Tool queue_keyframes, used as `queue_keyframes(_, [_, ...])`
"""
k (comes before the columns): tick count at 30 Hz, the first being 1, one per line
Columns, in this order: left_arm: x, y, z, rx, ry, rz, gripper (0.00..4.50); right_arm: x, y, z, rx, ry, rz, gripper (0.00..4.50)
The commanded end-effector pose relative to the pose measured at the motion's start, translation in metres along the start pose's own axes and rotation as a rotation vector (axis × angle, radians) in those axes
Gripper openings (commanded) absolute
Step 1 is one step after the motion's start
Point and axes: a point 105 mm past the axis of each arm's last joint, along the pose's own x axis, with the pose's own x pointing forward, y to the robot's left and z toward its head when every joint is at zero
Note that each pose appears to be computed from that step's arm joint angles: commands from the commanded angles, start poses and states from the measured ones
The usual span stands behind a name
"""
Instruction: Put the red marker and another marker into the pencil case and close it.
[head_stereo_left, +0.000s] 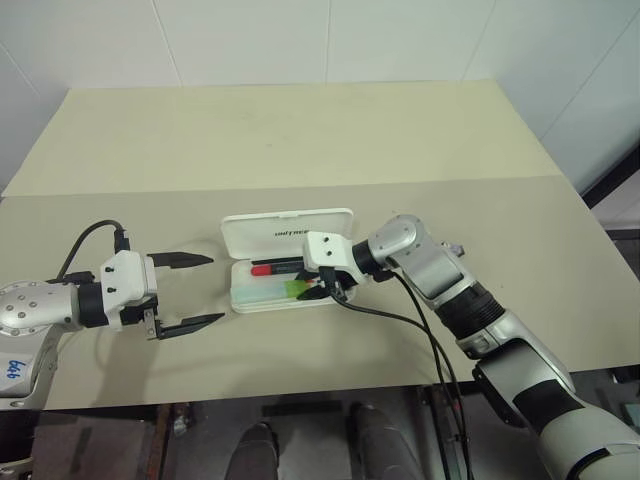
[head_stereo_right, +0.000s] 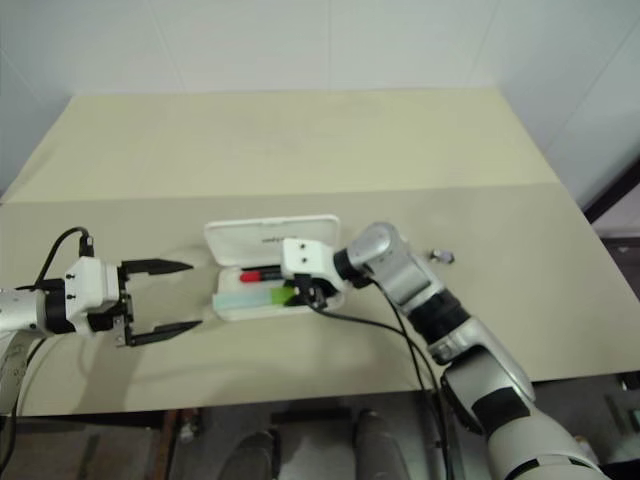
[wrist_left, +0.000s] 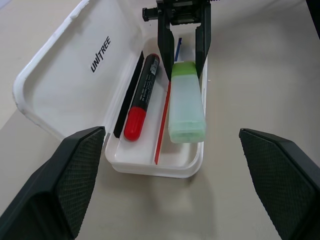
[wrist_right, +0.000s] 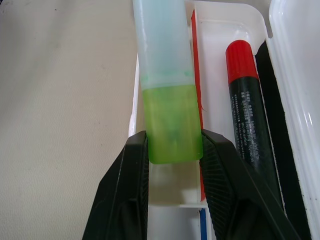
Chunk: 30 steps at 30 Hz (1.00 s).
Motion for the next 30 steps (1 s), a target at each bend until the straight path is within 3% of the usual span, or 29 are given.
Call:
queue_keyframes(1, [0.002, 0.002, 0.01, 0.041, -0.021, 0.005, 4.5, 0.0, -0.003, -0.005, -0.012, 0.037, -0.01, 1.9])
queue_keyframes(9, [0.003, 0.001, 0.01, 0.04, -0.026, 0.004, 4.5, 0.0, -0.006, -0.002, -0.03, 0.035, -0.022, 4.45])
queue_keyframes(18, [0.004, 0.0, 0.009, 0.037, -0.028, 0.002, 4.5, -0.004, -0.01, 0.012, -0.038, -0.009, -0.029, 4.48])
queue_keyframes(30, [0.007, 0.0, 0.008, 0.035, -0.033, -0.005, 4.5, -0.016, -0.022, 0.044, 0.145, -0.214, -0.03, 4.48])
